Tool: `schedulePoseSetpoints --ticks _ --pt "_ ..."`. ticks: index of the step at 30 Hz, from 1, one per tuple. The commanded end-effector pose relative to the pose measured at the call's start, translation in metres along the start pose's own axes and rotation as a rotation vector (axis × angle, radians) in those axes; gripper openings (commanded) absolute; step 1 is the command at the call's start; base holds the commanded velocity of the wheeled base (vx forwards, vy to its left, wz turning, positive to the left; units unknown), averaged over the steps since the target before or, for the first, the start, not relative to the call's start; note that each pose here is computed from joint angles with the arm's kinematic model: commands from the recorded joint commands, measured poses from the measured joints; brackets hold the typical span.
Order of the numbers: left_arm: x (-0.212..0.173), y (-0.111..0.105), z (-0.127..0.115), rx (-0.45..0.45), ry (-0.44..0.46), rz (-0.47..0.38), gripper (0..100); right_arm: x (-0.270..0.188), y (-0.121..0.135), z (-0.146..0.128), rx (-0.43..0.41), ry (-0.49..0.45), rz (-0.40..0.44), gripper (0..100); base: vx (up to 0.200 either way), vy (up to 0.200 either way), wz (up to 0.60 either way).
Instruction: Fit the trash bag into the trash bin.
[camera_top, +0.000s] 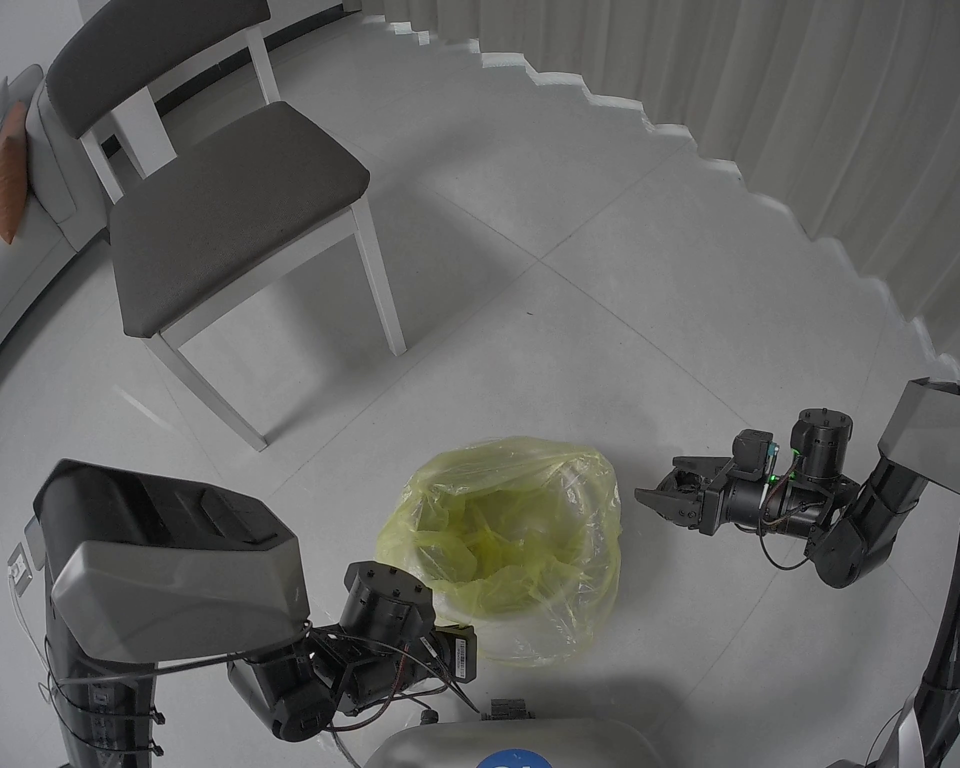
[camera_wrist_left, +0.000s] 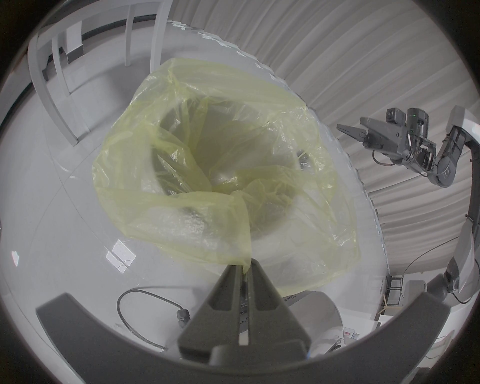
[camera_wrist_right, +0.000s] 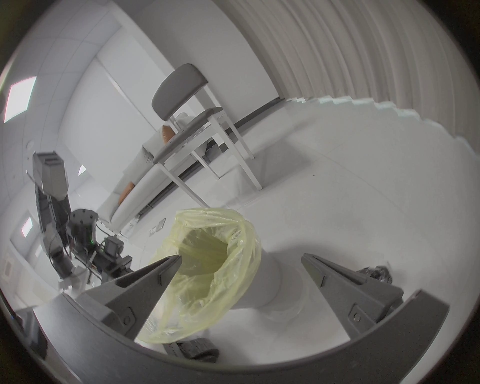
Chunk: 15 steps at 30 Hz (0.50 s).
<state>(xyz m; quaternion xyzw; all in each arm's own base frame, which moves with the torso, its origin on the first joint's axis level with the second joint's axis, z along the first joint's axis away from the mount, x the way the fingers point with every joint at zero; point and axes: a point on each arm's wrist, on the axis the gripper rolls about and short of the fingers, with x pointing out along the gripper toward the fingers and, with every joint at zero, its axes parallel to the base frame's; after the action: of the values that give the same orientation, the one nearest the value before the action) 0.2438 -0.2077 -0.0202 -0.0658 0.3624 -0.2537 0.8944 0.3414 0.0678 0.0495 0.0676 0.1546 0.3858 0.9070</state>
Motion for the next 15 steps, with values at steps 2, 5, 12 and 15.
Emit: schedulePoseSetpoints --ticks 2,5,12,15 --pt "0.002 0.001 -0.002 0.000 -0.002 -0.001 0 0.005 0.004 -0.001 0.047 0.005 0.016 100 0.000 0.000 0.00" --pt "0.002 0.000 -0.002 0.001 -0.005 -0.002 0 0.005 0.005 -0.002 0.058 0.013 0.018 100 0.000 0.000 0.00" --pt "0.002 0.001 -0.002 0.000 -0.009 -0.002 0 0.013 0.010 -0.019 0.109 0.094 0.038 100 0.000 0.000 0.00" --pt "0.001 0.000 -0.001 0.000 -0.021 -0.008 0 0.020 0.008 -0.031 0.121 0.121 0.043 100 0.000 0.000 0.00"
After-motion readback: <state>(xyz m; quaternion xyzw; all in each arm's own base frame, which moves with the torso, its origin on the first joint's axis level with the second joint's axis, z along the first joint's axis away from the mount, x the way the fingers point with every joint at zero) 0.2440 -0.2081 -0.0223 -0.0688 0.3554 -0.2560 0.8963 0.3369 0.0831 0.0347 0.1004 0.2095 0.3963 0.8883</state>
